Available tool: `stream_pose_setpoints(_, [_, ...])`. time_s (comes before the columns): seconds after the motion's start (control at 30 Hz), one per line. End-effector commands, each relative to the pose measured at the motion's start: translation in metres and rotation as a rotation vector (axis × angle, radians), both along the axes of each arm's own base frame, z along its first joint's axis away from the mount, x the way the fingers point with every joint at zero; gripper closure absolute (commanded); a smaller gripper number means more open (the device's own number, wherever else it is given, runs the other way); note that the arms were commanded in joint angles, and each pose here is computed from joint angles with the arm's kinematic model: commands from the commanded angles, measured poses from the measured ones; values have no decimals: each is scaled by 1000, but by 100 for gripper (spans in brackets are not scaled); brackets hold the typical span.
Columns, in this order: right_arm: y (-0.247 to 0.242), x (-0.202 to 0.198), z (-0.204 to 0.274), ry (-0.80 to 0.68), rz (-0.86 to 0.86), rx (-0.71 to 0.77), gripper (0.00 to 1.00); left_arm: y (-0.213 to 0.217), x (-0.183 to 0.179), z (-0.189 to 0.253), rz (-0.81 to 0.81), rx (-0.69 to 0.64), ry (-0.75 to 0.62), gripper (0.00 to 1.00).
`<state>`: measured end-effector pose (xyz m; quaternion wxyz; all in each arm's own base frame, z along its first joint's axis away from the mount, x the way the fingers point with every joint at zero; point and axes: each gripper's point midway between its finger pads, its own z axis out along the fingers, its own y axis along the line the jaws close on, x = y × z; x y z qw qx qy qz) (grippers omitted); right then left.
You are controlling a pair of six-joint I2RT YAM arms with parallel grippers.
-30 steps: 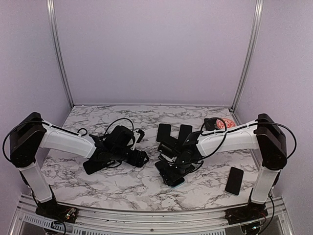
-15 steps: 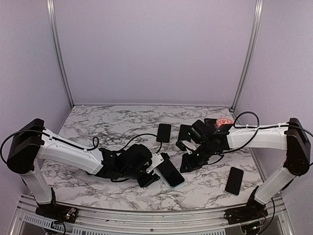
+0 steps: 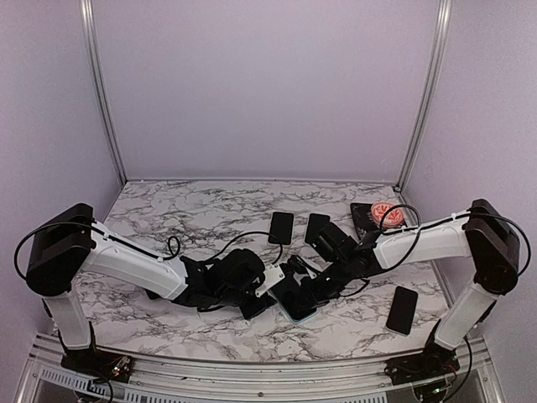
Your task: Put the phone into the phone case
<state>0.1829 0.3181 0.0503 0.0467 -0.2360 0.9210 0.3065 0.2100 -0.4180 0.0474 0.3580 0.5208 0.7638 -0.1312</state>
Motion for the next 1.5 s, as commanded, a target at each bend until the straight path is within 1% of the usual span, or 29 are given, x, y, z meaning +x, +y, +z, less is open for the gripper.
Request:
stream_pose_setpoints(0.0, [-3,-6,-23,48,-17,-30,100,-12,9,11,-19,-40,-56,55])
stream_pose_setpoints(0.13, [-41,-12,-65,96,-82,-212,100,-5,4,3,-16,-25,-39,55])
stream_pose_setpoints(0.23, [-60,-11,-74,78,-109,-303,100,-2,3,-1,-7,-21,-26,55])
stream_pose_setpoints(0.3, [-64,-6,-68,51,-99,-337,100,-3,4,-3,-3,-18,-26,55])
stream_pose_setpoints(0.4, [-48,5,-42,-2,-63,-292,100,-2,9,-2,22,-27,-24,55])
stream_pose_setpoints(0.47, [-35,18,-16,-64,-57,-263,99,2,15,6,54,-64,-4,55])
stream_pose_setpoints(0.53, [-27,31,10,-128,-61,-244,88,5,20,13,78,-112,40,55])
stream_pose_setpoints(0.6, [-24,43,29,-182,-76,-243,78,10,26,15,103,-128,55,55])
stream_pose_setpoints(0.67, [-27,53,37,-220,-97,-268,75,12,26,12,108,-119,59,55])
stream_pose_setpoints(0.7, [-28,55,38,-223,-96,-274,72,12,26,8,111,-113,64,55])
stream_pose_setpoints(0.73, [-26,56,37,-217,-89,-272,65,12,26,5,114,-106,69,55])
stream_pose_setpoints(0.77, [-23,55,36,-212,-74,-264,48,13,28,3,122,-100,69,55])
stream_pose_setpoints(0.8, [-19,52,34,-201,-61,-253,35,14,29,2,133,-97,69,55])
stream_pose_setpoints(0.83, [-15,49,32,-196,-47,-249,26,15,30,2,140,-96,67,55])
stream_pose_setpoints(0.9, [-10,44,27,-203,-27,-262,3,24,37,5,191,-119,87,55])
stream_pose_setpoints(0.93, [-9,42,23,-204,-21,-276,2,30,41,5,219,-128,98,55])
stream_pose_setpoints(1.0, [-10,39,10,-193,-9,-313,1,41,49,6,266,-144,116,54])
stream_pose_setpoints(1.17, [-10,44,-7,-219,23,-393,1,60,53,2,308,-132,111,52])
stream_pose_setpoints(1.37, [0,41,-20,-221,74,-414,1,66,51,-2,322,-126,120,52])
stream_pose_setpoints(1.47, [-4,40,-24,-224,72,-440,3,66,51,-3,322,-126,122,52])
